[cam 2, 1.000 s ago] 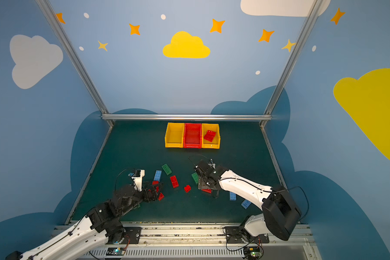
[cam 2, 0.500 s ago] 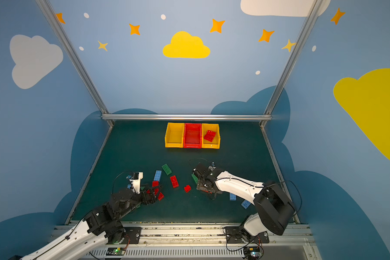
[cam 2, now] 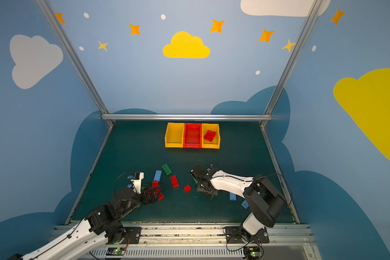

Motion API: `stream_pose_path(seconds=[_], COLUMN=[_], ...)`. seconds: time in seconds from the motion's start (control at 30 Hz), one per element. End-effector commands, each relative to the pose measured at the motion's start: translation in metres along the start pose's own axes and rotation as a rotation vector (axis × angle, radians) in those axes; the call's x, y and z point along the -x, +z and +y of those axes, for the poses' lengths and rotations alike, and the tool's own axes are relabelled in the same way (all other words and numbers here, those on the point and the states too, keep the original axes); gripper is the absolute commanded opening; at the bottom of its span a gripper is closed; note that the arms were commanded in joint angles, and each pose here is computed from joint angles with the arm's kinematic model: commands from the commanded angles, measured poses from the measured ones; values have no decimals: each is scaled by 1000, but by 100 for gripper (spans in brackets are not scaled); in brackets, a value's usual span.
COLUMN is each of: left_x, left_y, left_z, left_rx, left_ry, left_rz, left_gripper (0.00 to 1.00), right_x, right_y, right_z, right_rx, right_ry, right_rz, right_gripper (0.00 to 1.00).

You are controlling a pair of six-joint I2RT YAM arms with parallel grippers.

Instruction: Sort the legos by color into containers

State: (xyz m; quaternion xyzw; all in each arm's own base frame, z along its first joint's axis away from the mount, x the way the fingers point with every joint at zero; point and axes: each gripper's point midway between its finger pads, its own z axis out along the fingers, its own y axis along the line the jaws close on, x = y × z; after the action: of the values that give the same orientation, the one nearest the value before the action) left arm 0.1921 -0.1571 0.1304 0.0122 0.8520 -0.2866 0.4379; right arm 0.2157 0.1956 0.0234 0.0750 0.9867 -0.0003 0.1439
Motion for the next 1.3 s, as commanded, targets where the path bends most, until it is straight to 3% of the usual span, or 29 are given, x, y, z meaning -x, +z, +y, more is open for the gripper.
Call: stream_pose_path(seconds=[0.0, 0.23, 0.37, 0.53, 0.9, 1.27], left_x=[1, 5, 8, 14, 41, 59], left_y=[2, 3, 12, 32, 84, 98], left_z=[2, -1, -6, -19, -67, -61], left_rx=[8, 6, 8, 14, 34, 131], left_ry=[18, 29, 41, 80, 115, 167], left_rz=[-13, -18, -15, 14, 137, 126], left_gripper=[100, 100, 100, 100, 100, 100], right_x=[0, 18, 60, 133, 292, 372], right_y=[2, -27, -66, -81, -47, 10], right_z=[8, 10, 10, 14, 43, 47], right_rx=[6, 18, 31, 86, 119, 124], right_ry=[-4, -46, -81, -82, -103, -87], right_rz=[9, -49, -191, -294, -363, -363], right_gripper=[57, 46, 47, 47, 47, 55])
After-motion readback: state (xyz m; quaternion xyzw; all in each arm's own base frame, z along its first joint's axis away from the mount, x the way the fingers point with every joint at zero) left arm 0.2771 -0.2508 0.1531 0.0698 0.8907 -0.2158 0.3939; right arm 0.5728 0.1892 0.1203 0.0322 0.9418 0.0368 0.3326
